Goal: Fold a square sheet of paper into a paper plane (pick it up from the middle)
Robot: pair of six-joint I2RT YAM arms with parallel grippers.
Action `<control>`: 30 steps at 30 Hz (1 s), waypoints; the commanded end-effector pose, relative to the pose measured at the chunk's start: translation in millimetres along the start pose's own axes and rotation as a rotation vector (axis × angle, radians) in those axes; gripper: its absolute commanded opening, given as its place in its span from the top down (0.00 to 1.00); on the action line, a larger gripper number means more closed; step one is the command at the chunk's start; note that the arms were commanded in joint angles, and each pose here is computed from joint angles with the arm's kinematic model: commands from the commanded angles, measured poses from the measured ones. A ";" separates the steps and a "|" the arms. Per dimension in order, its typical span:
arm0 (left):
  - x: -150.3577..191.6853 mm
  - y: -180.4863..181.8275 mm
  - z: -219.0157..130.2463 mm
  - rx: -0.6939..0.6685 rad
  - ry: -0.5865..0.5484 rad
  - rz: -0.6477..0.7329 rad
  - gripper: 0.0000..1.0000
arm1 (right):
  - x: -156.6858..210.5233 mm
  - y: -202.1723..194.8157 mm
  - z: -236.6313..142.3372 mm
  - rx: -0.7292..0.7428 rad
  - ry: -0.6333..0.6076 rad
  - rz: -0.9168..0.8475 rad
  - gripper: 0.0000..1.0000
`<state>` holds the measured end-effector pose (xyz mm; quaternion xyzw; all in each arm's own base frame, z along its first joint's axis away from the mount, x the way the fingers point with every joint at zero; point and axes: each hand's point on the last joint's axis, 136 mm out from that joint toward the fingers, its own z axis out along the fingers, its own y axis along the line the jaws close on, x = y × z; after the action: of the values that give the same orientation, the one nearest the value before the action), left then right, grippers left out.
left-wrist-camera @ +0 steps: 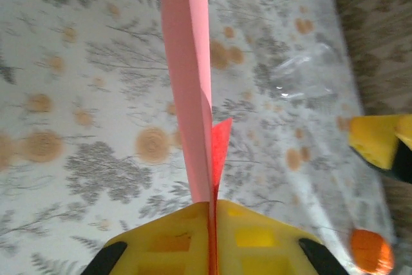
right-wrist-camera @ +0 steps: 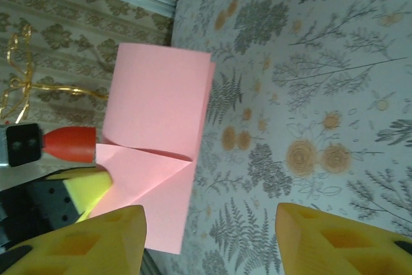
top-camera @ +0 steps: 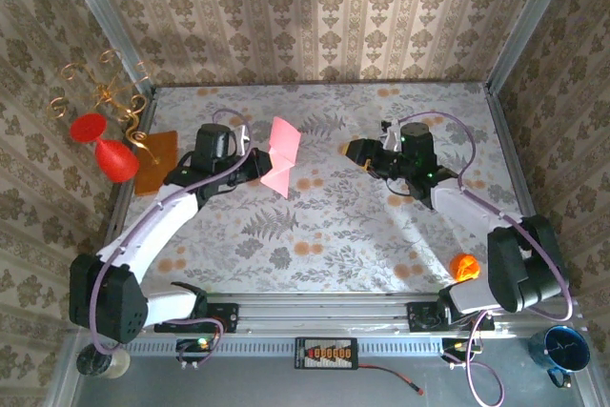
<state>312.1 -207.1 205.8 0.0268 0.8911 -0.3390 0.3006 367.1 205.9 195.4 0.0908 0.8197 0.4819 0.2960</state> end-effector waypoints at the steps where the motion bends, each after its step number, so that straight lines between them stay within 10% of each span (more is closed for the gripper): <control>1: 19.5 31.3 -3.7 -0.275 0.106 0.144 0.92 | -5.2 -9.5 -10.4 0.073 -0.043 -0.031 0.43; 20: 19.2 35.9 39.1 -0.952 0.255 0.640 0.95 | -11.8 -48.3 -30.0 0.190 -0.112 0.034 0.43; 25: 46.4 20.3 77.5 -0.920 0.328 0.693 0.95 | -15.0 -66.6 -40.4 0.244 -0.156 0.080 0.43; 30: 93.1 -10.4 122.8 -0.600 0.403 0.514 0.84 | -16.1 -83.5 -54.4 0.316 -0.200 0.113 0.43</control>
<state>308.5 -276.4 92.4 0.2380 0.9386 0.1341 0.2107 364.1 130.5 154.7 0.1997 0.8439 0.3776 0.3246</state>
